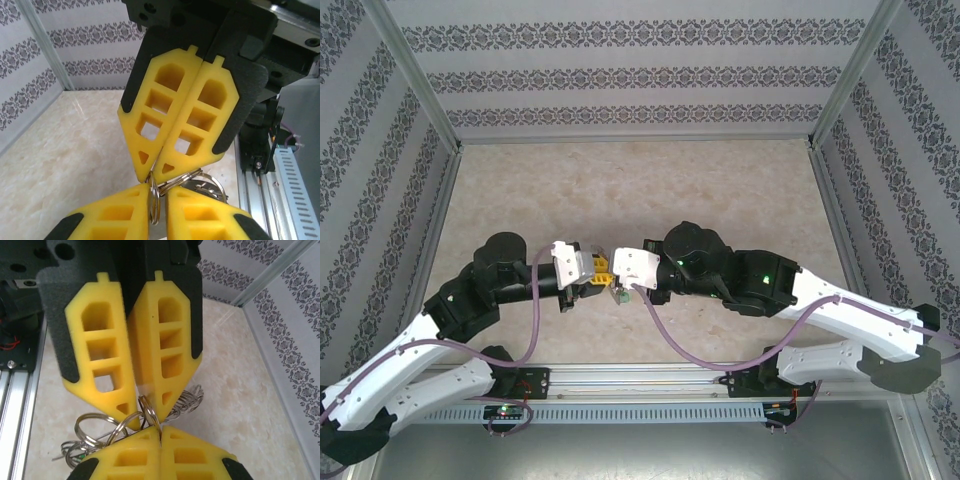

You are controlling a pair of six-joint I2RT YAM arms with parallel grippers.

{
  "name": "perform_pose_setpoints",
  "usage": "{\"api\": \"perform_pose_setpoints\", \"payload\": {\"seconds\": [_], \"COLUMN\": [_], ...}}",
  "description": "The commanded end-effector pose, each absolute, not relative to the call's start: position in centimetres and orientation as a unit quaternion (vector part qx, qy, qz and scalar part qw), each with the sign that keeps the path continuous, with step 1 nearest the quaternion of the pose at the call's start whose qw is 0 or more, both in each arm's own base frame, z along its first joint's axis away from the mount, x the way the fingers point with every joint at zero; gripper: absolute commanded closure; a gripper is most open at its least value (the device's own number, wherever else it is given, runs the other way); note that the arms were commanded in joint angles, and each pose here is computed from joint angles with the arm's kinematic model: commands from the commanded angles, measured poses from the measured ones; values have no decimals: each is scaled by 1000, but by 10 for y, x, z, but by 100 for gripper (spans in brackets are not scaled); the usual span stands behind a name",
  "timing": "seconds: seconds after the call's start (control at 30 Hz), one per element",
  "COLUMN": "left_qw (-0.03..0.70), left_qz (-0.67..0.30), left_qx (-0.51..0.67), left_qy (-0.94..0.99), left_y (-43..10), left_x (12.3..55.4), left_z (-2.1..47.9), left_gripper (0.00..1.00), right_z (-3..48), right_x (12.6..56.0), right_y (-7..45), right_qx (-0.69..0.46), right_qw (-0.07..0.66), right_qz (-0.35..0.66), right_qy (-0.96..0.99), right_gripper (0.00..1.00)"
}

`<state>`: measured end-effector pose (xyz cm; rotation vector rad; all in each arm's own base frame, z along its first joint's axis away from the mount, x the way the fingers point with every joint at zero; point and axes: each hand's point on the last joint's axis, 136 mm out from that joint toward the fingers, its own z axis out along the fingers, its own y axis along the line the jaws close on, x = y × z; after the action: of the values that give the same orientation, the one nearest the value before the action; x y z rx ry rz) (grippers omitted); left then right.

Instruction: Put the keys on the keyring

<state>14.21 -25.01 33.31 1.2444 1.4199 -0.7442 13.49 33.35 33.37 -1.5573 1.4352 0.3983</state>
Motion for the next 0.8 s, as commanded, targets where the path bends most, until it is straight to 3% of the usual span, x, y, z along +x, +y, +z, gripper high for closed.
{"api": "perform_pose_setpoints", "payload": {"seconds": [0.0,0.3,0.5,0.77], "left_qw": [528,561,593,600], "left_qz": [-289,-308,-378,-423], "left_qx": [536,530,511,495], "left_qy": [592,556,494,465], "left_y": [-248,-245,-247,-249], "left_x": [144,133,111,102], "left_z": [337,351,381,396], "left_gripper": [100,100,100,100], "right_z": [342,342,347,347], "right_x": [132,126,118,116], "right_y": [339,338,335,336], "right_qx": [-645,-650,-631,-628], "right_qw": [481,482,495,492], "right_qz": [152,142,192,216], "right_qy": [574,569,565,563], "right_gripper": [100,100,83,80]}}
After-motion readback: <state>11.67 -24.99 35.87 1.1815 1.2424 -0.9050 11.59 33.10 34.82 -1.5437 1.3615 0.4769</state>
